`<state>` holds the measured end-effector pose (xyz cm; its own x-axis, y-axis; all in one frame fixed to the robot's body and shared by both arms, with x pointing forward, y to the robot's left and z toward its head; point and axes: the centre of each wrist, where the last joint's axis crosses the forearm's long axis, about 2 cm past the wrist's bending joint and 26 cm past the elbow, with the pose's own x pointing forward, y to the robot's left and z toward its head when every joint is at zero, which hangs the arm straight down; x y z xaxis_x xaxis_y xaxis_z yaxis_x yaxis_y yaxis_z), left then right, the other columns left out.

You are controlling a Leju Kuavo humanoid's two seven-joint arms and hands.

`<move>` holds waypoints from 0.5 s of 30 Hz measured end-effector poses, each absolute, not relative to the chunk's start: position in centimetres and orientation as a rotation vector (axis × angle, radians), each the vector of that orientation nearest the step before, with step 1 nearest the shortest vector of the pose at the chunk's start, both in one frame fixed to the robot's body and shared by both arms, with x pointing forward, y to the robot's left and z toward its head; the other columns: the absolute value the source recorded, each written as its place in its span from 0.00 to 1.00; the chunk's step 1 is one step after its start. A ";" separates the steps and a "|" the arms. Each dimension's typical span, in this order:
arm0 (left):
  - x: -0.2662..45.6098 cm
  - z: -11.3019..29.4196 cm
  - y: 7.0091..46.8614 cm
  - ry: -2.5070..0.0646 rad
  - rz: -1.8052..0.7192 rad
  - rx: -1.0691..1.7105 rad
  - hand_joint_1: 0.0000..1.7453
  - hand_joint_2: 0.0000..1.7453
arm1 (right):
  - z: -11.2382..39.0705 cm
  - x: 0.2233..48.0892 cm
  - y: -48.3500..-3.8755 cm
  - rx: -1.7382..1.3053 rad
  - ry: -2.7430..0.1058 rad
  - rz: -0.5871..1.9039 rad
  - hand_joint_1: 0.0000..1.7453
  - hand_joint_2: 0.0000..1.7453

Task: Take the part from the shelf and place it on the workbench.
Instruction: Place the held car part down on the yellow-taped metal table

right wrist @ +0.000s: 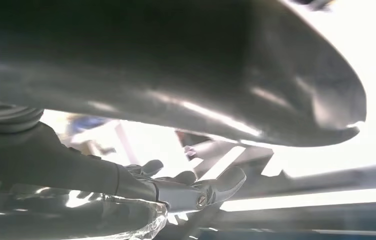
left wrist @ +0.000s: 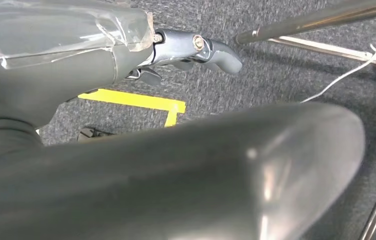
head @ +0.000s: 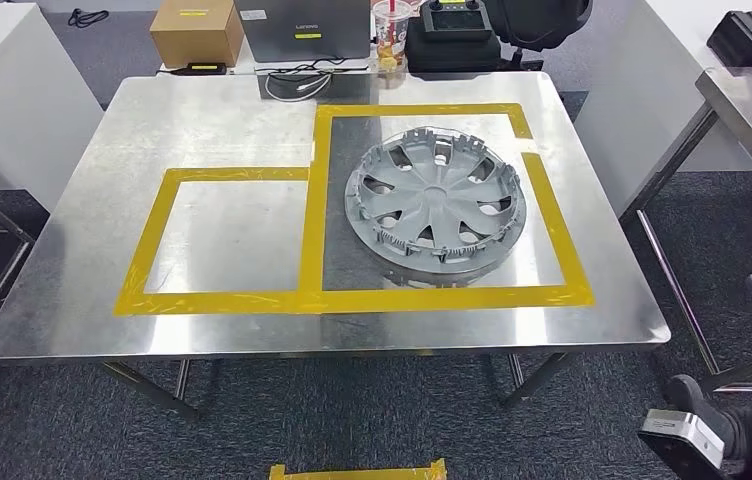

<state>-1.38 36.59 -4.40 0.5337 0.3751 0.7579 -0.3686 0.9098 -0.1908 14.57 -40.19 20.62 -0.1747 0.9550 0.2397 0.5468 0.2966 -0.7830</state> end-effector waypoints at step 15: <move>-1.6 -4.4 36.8 -0.900 0.483 0.038 0.00 0.00 | 13.2 9.2 -43.6 -1.048 -1.181 0.614 0.00 0.00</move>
